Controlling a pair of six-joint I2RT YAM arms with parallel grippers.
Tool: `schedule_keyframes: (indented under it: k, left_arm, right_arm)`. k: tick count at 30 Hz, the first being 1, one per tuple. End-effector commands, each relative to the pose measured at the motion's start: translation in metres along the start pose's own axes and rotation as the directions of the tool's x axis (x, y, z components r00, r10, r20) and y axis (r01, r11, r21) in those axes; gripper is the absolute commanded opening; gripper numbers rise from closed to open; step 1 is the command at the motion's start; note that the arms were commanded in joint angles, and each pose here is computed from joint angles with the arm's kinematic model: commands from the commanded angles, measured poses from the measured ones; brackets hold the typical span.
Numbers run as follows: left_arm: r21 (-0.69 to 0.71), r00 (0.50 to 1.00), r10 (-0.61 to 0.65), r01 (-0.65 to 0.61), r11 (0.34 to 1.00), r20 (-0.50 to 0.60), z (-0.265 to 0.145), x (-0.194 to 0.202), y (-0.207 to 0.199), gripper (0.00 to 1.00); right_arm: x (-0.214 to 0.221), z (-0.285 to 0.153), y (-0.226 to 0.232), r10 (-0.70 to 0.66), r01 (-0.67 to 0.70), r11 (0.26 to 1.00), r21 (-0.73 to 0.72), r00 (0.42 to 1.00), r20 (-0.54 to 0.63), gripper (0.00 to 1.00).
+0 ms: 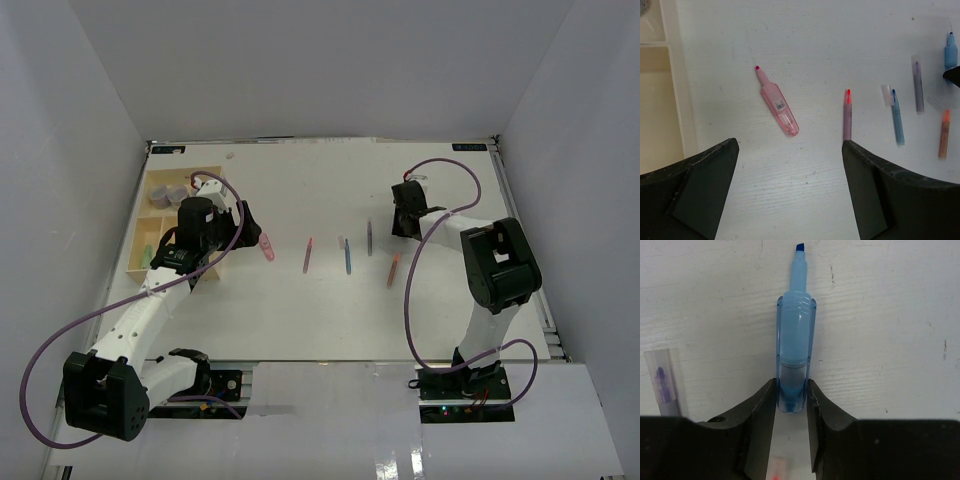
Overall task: Sort the stationery into containers
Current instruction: Pick up the pen from the center of the board, then close the pen cap on the pen.
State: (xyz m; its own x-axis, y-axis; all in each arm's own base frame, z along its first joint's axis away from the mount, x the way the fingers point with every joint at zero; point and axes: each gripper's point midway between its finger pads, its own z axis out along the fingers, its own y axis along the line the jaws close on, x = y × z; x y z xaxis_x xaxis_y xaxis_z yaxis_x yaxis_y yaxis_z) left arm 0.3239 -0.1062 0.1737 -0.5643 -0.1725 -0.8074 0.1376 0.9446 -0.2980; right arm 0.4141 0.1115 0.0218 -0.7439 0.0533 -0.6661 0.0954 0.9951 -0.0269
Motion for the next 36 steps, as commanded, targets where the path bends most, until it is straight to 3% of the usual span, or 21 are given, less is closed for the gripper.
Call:
schedule_keyframes:
  k: [1, 5, 13, 21, 29, 36]
  left_arm:
    - [0.004, 1.000, 0.011, -0.011, 1.000, 0.005, -0.002, -0.003, -0.002, 0.95]
    - [0.010, 1.000, 0.011, -0.011, 1.000, 0.008, -0.002, -0.004, -0.003, 0.95]
    - [0.047, 1.000, 0.014, -0.014, 0.999, 0.009, -0.003, -0.004, -0.010, 0.95]
    - [0.200, 1.000, 0.012, -0.012, 0.980, 0.003, -0.007, -0.009, -0.039, 0.96]
    - [0.384, 0.997, -0.060, 0.072, 0.920, -0.044, -0.023, -0.020, -0.080, 0.96]
    - [0.512, 0.979, -0.150, 0.202, 0.835, -0.141, -0.027, -0.012, -0.121, 0.97]
  right_arm:
    - [0.028, -0.006, -0.012, -0.039, 0.041, 0.999, 0.029, 0.995, -0.088, 0.33]
    - [0.026, -0.009, -0.014, -0.049, 0.052, 0.998, 0.034, 0.996, -0.081, 0.21]
    - [0.000, -0.032, -0.010, -0.117, 0.117, 0.993, 0.004, 0.993, 0.003, 0.17]
    - [-0.051, -0.099, 0.025, -0.246, 0.273, 0.954, -0.125, 0.949, 0.197, 0.15]
    - [-0.089, -0.202, 0.093, -0.304, 0.469, 0.812, -0.348, 0.848, 0.434, 0.12]
    - [-0.099, -0.260, 0.137, -0.296, 0.555, 0.688, -0.468, 0.803, 0.518, 0.14]
